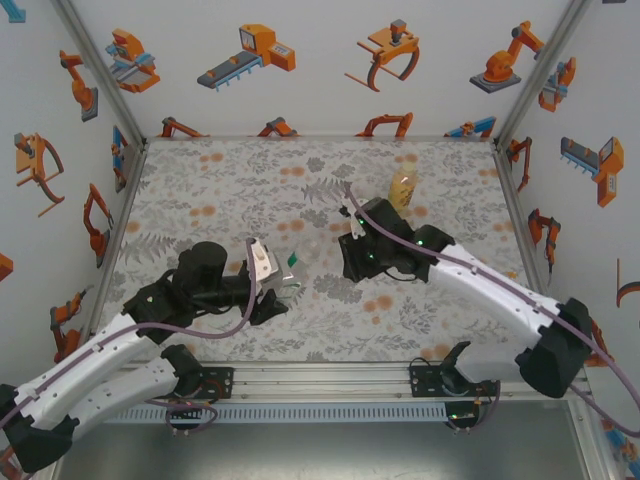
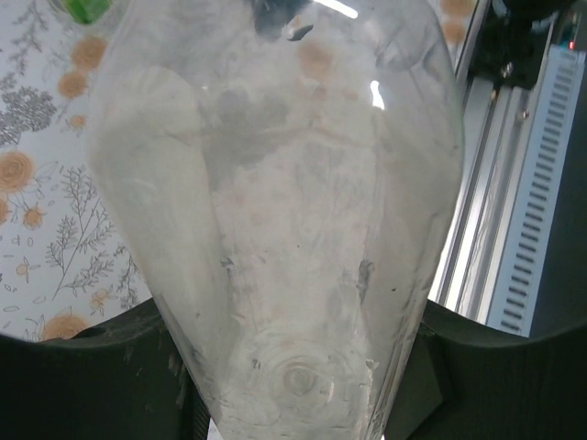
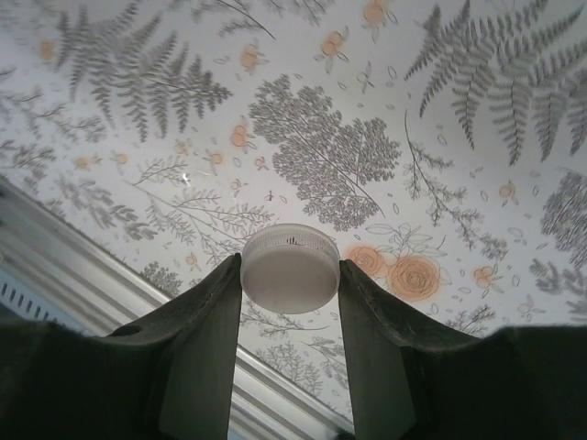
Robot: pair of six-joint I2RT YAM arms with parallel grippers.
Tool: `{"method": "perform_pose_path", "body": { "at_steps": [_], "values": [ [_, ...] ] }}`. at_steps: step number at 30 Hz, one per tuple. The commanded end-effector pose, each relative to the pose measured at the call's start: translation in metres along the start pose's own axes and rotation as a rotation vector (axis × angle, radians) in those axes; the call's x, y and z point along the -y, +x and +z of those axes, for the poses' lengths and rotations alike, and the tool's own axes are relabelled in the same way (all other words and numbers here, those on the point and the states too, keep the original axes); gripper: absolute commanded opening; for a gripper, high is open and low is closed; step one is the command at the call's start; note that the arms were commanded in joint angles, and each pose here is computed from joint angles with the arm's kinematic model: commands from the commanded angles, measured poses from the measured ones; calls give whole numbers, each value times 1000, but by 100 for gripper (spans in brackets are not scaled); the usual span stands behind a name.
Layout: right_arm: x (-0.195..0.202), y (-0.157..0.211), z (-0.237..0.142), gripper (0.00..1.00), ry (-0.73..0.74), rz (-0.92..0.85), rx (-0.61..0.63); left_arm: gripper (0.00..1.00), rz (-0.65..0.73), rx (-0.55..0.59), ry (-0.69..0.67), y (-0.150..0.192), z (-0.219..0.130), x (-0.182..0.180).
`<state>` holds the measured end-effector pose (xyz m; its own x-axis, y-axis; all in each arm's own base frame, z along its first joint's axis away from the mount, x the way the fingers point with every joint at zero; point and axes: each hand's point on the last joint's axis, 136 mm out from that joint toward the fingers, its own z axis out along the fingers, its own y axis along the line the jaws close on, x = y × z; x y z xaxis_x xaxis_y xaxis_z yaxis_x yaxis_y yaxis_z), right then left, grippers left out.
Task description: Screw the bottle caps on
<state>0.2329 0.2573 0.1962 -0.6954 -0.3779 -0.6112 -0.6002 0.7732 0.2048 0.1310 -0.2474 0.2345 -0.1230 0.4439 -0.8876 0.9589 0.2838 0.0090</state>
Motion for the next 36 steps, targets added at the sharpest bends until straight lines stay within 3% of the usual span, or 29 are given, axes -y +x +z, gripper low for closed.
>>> {"method": "perform_pose_path", "body": {
  "at_steps": [1,9,17,36],
  "values": [
    [-20,-14,-31,12,-107,-186,124,1,106,-39,47,-1,-8,8],
    [-91,-26,-119,8,-464,-519,381,1,220,-89,108,8,-11,20],
    [-132,-22,-169,0,-705,-765,552,1,305,-148,172,13,-14,31],
    [-153,-19,-162,0,-769,-836,524,1,318,-169,201,8,-7,35]
  ]
}}
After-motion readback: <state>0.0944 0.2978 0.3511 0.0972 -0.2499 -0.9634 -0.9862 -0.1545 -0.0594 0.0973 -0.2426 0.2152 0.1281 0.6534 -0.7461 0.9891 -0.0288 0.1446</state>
